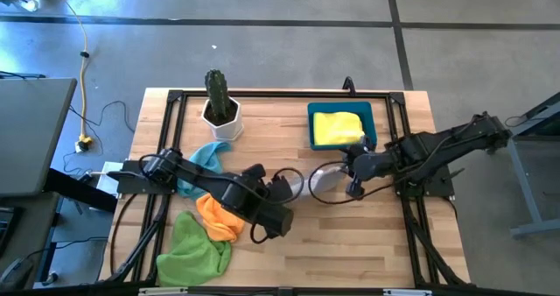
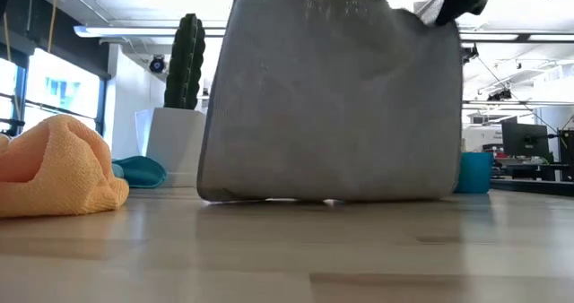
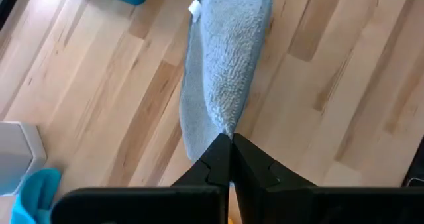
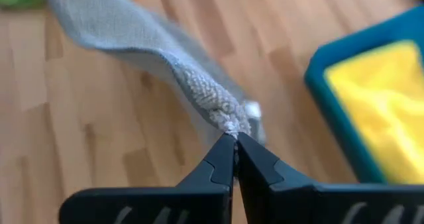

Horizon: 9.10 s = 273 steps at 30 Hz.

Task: Fold microfiber towels
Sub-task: Fold the gray microfiber cloth

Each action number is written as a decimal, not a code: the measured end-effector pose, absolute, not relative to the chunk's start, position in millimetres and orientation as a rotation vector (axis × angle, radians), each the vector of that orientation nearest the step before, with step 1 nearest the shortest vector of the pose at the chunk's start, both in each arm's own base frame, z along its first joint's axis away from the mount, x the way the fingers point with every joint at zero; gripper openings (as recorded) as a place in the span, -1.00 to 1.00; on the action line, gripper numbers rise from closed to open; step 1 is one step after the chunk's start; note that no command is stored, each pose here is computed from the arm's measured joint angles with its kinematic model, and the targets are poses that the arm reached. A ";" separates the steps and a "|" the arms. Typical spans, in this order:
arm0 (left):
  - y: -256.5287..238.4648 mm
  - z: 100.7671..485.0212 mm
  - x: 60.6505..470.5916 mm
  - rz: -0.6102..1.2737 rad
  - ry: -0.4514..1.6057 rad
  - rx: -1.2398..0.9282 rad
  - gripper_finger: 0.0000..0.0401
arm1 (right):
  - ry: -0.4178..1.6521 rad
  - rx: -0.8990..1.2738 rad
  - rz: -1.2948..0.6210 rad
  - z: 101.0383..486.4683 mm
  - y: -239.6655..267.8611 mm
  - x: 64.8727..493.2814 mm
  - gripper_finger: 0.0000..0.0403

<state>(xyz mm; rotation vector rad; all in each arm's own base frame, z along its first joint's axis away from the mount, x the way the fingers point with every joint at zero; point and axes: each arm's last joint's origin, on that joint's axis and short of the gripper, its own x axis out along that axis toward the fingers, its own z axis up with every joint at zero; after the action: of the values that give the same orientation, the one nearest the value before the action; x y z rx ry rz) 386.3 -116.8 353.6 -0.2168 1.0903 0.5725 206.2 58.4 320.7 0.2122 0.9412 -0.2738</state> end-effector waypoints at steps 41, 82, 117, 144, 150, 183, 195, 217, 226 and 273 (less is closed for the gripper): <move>-88.2 353.6 390.4 0.457 1.175 0.034 -1.00 | 1.130 -0.042 -0.306 315.1 64.3 218.1 -1.00; -79.0 365.0 376.9 0.592 1.080 0.002 -1.00 | 1.121 -0.066 -0.371 315.8 62.0 219.2 -1.00; -138.3 209.5 377.1 0.617 1.248 -0.543 -1.00 | 1.162 -0.100 -0.123 175.8 91.0 248.7 -1.00; -117.5 181.0 379.0 0.823 1.311 -0.440 -0.93 | 1.143 -0.131 -0.209 162.9 81.7 261.5 -0.91; -114.9 180.9 379.9 0.820 1.313 -0.437 -0.57 | 1.140 -0.123 -0.211 163.6 81.8 261.4 -0.51; -159.6 185.3 371.4 0.550 1.371 -0.316 -0.51 | 1.113 0.437 -0.329 136.0 91.6 245.9 -0.36; -186.3 235.8 380.2 0.505 1.254 -0.479 -0.55 | 1.137 0.244 -0.469 128.5 59.5 242.0 -0.36; -204.7 325.6 333.3 0.295 1.409 -0.295 -0.55 | 0.603 0.133 0.010 184.9 142.3 326.2 -0.36; -210.7 358.7 308.9 0.196 1.334 -0.289 -0.55 | 0.598 0.095 0.152 152.7 168.6 333.2 -0.36; -208.4 367.3 302.9 0.072 1.290 -0.087 -0.55 | 0.856 -0.184 0.106 112.6 186.6 383.0 -0.53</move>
<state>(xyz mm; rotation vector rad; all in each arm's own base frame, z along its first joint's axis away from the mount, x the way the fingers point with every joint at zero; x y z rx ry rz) 302.9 -208.4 367.3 -0.0870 1.2902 0.0721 383.0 186.6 112.6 -0.1836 0.8563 0.1065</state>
